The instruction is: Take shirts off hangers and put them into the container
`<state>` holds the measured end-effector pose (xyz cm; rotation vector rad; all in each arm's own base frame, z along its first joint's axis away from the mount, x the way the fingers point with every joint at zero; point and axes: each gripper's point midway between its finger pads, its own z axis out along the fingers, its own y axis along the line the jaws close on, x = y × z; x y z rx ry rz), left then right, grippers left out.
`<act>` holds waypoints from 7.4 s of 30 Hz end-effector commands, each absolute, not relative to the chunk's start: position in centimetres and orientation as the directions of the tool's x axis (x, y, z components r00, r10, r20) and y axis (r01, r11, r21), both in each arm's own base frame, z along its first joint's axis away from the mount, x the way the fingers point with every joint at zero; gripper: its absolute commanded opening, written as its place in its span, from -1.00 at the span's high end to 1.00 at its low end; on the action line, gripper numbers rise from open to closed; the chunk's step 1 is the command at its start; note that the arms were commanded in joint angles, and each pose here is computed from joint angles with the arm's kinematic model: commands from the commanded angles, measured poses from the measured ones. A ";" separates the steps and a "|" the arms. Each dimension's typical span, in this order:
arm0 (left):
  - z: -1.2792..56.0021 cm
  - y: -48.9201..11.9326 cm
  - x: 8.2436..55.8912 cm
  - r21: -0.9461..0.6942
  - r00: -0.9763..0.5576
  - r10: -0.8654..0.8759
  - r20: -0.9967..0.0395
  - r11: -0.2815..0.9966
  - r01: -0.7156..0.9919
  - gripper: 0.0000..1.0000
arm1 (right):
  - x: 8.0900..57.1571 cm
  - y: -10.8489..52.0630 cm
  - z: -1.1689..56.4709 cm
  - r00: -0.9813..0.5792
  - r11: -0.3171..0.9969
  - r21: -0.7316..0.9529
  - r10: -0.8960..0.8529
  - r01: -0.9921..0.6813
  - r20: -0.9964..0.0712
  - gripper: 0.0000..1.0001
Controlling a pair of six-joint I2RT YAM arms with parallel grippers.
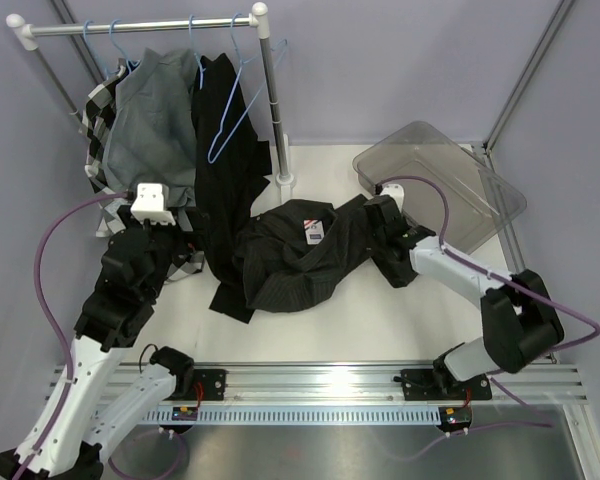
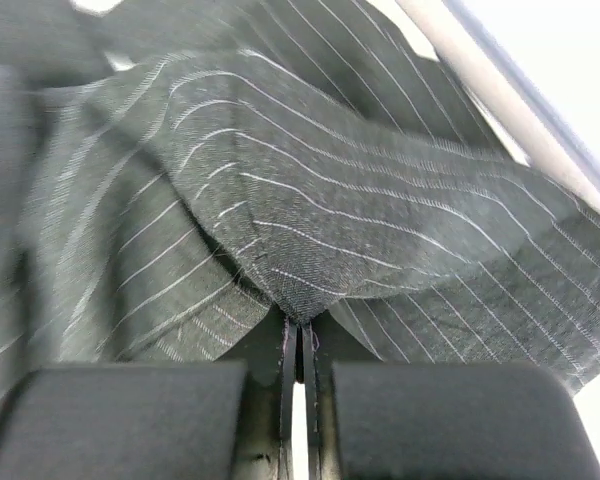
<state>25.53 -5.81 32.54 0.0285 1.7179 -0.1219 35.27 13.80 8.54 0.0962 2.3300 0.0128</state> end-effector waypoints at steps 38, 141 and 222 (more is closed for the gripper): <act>33.9 -3.9 25.7 -0.078 -0.071 -0.079 -0.994 0.997 -0.014 -0.98 | 23.4 41.0 21.3 -0.521 0.637 0.191 -0.383 -0.747 -0.763 -0.32; 33.1 -3.9 26.0 -0.063 -0.089 -0.064 -0.994 0.998 -0.015 -0.98 | 50.5 -2.3 48.3 0.079 0.951 0.053 0.030 0.304 -0.996 1.00; 40.7 -8.7 45.5 -0.014 -0.177 -0.055 -0.983 0.974 -0.225 0.36 | 31.0 7.8 30.6 -0.300 0.838 0.513 0.448 -0.186 -0.842 -0.99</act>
